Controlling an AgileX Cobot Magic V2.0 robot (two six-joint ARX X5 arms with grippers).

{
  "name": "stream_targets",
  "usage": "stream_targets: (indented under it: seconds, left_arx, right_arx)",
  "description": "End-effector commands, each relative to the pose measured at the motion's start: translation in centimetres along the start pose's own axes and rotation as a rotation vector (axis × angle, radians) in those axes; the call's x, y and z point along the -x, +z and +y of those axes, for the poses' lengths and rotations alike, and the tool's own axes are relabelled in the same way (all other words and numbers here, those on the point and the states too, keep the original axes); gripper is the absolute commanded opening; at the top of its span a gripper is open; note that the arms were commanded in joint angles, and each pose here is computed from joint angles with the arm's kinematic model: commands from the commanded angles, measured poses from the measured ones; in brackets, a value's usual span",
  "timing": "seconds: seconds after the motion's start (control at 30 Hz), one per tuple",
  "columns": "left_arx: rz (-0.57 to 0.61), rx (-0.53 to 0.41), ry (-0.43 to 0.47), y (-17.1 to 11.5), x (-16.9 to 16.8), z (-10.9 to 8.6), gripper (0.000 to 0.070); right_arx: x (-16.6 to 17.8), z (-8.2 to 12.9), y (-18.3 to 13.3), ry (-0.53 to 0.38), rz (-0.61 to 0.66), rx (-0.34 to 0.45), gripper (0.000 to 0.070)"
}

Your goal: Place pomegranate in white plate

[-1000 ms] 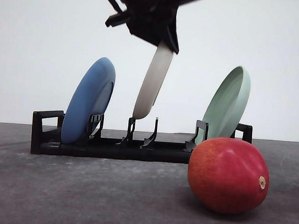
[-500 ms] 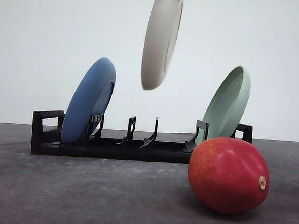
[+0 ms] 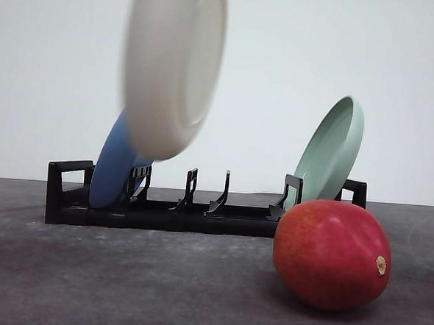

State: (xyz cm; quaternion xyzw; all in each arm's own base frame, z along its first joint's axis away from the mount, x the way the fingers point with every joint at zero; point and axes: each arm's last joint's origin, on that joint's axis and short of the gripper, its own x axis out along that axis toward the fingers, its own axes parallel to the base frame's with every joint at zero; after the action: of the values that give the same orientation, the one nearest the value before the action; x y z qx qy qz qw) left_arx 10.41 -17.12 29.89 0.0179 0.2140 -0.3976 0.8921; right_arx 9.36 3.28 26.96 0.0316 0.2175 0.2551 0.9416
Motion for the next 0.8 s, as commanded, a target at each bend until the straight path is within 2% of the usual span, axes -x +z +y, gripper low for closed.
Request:
stream_targets:
  seconds: [0.0, 0.17, 0.33, 0.77]
  left_arx:
    - [0.008, -0.071, -0.006, -0.2, 0.3, -0.4, 0.0001]
    - [0.112, -0.264, -0.011, -1.5, 0.7, -1.0, 0.0002]
    - [0.247, -0.412, -0.004, -2.9, -0.1, -1.4, 0.0002]
    - [0.522, -0.842, 0.045, -7.0, -6.0, -2.9, 0.0001]
  right_arx:
    - [0.3, 0.2, 0.6, 0.006, -0.023, -0.004, 0.0359]
    - [0.3, 0.2, 0.6, 0.006, -0.023, -0.004, 0.0359]
    - [0.3, 0.2, 0.6, 0.007, -0.023, -0.003, 0.0359]
    - [0.3, 0.2, 0.6, 0.007, -0.027, -0.002, 0.0359]
